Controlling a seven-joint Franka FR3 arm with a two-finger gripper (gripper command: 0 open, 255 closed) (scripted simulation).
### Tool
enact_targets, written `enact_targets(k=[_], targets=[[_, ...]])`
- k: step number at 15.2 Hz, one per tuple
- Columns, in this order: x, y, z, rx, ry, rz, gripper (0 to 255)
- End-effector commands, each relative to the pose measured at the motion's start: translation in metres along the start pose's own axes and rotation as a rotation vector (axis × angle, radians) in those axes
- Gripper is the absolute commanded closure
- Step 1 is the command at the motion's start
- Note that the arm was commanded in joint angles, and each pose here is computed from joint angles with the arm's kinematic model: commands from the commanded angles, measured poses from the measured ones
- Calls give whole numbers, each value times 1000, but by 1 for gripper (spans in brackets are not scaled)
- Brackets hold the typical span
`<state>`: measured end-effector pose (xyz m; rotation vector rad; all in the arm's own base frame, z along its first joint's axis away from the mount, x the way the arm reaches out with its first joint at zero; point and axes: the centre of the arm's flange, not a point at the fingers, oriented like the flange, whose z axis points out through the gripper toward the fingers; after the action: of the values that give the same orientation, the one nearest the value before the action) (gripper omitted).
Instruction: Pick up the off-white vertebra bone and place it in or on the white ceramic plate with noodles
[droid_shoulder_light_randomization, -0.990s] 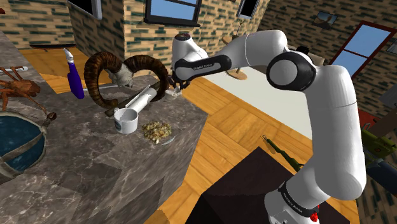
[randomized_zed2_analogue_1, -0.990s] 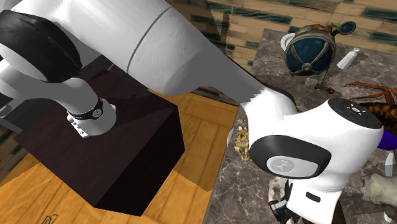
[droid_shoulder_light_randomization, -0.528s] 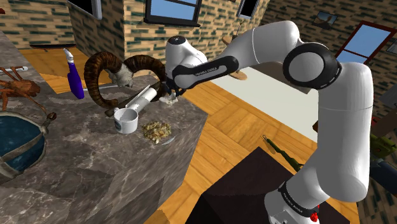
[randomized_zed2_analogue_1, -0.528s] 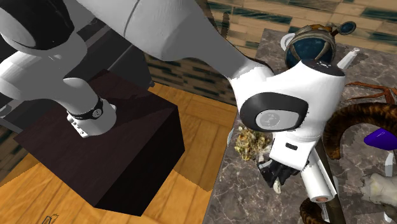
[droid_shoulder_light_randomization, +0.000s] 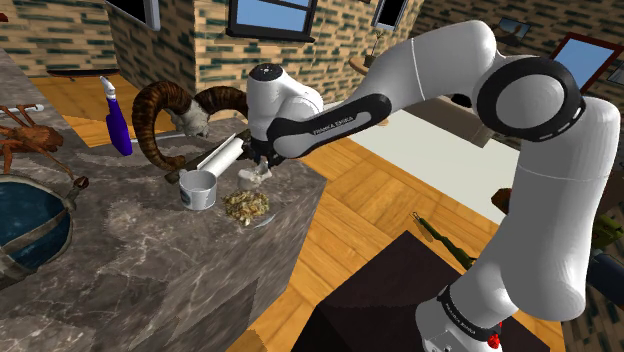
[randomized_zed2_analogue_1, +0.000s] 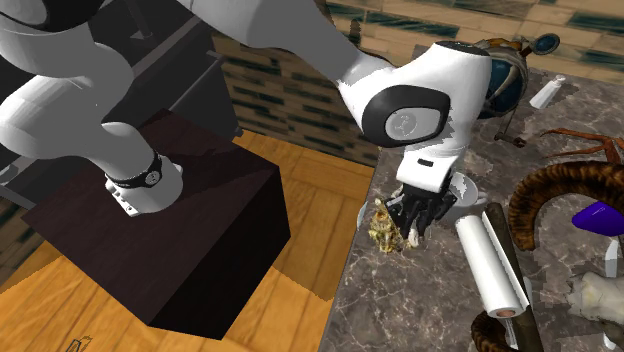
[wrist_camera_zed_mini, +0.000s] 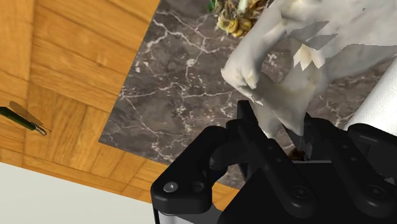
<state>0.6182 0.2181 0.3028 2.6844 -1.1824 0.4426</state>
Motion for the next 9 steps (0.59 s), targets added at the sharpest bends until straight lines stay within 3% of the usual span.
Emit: enact_targets(k=[1,9], targets=[[-19,-3,-10,0,1,1,255],[-33,-5,30,0,1,1,255]])
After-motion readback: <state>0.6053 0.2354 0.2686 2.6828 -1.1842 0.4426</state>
